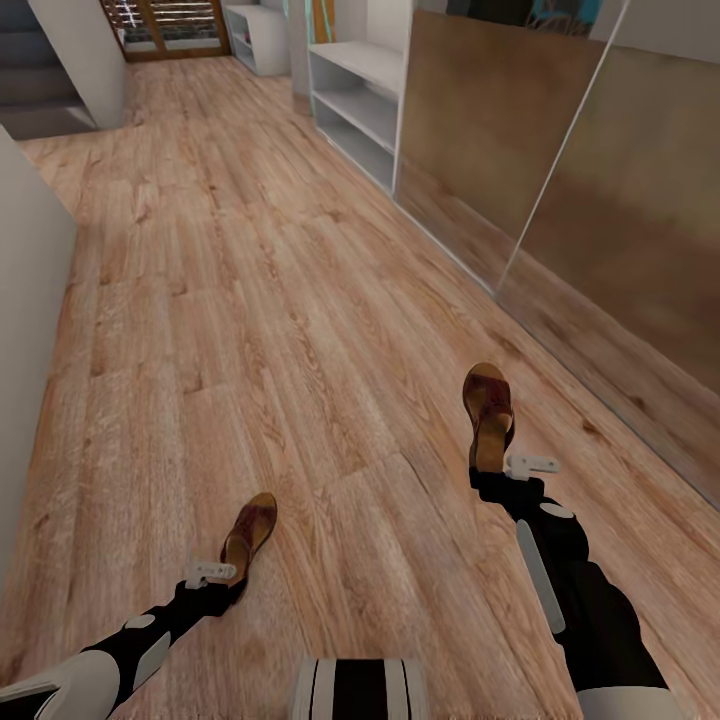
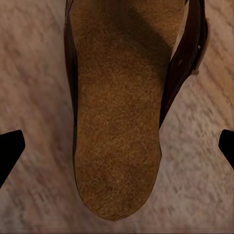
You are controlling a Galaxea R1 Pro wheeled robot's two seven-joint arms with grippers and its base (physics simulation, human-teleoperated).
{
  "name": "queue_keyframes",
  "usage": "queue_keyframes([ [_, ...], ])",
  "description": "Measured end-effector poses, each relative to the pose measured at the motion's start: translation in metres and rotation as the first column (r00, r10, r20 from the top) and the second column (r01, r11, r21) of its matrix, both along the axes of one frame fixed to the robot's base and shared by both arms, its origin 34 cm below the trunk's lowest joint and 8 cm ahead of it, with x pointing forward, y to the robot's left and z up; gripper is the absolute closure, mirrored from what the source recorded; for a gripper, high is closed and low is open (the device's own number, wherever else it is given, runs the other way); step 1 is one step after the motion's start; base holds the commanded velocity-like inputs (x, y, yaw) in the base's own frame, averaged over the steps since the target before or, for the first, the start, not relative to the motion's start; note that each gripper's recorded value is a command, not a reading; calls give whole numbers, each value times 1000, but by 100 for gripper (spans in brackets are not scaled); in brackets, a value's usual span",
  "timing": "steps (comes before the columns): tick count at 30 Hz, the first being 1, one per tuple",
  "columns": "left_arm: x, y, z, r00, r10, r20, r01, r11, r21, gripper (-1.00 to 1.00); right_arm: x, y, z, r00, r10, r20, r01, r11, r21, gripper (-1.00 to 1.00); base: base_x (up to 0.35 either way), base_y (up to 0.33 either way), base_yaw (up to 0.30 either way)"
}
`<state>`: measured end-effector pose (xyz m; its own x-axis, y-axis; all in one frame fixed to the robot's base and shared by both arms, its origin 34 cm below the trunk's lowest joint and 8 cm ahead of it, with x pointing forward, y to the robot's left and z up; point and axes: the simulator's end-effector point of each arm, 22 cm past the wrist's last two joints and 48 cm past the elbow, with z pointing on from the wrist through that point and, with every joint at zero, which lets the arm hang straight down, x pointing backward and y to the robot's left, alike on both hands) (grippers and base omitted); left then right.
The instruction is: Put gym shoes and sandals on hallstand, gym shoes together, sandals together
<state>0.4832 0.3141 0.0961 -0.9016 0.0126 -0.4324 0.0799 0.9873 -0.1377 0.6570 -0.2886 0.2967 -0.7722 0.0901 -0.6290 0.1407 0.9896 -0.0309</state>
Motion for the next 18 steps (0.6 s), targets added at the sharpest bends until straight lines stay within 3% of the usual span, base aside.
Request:
queue_keyframes([
  [18,-29,0,-28,998,0,-70,0,1000,0,-100,-15,0,-41,998,0,-69,0,1000,0,100,0,0,25],
])
